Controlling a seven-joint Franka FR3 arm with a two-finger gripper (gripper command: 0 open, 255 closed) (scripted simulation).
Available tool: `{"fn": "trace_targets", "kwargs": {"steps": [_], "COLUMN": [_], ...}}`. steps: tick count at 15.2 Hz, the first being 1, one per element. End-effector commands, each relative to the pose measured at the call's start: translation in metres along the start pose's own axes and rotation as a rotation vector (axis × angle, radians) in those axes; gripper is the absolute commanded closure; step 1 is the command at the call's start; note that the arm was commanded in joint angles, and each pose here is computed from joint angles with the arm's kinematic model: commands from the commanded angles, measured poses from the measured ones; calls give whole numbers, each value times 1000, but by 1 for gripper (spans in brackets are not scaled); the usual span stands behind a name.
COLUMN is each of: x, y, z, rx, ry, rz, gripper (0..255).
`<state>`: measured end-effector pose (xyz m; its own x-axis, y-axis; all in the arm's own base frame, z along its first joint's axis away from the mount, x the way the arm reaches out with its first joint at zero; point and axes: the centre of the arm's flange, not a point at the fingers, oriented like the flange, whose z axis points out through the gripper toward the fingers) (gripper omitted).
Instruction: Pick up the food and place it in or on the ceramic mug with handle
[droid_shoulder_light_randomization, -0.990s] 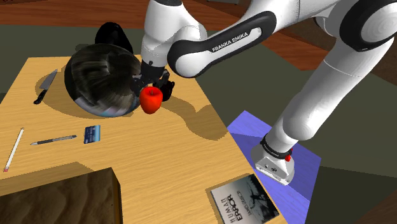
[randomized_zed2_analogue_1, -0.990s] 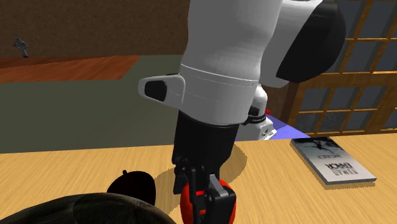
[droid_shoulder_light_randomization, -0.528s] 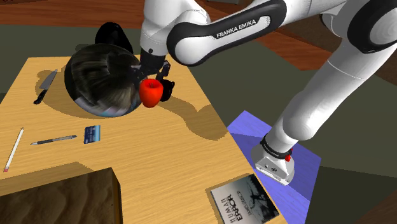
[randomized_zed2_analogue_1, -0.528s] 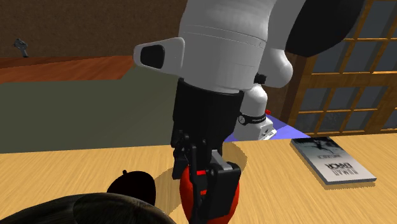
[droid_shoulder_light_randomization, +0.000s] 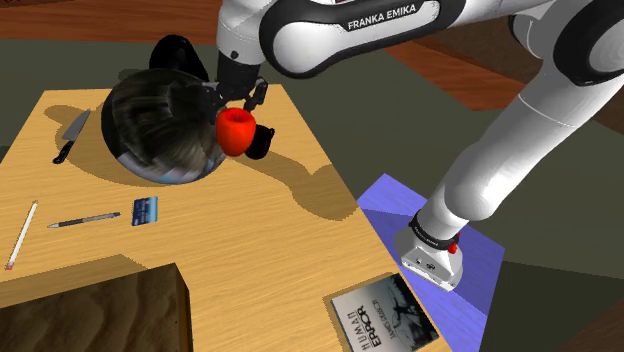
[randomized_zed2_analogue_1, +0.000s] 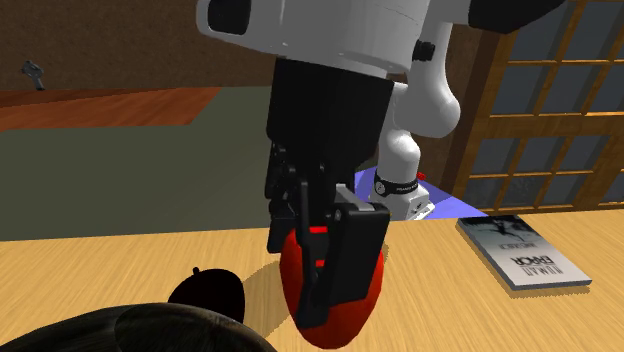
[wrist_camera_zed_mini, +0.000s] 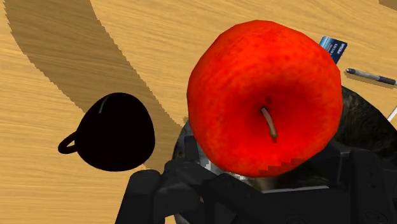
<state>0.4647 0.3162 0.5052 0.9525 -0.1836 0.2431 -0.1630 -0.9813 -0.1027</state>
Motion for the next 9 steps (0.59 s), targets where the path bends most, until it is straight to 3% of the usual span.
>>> {"fn": "trace_targets", "kwargs": {"steps": [1, 9], "x": [2, 73], "y": [0, 78], "z": [-7, -10], "rx": [0, 0], "ry": [0, 0], "rz": [0, 0], "gripper": [255, 255]}}
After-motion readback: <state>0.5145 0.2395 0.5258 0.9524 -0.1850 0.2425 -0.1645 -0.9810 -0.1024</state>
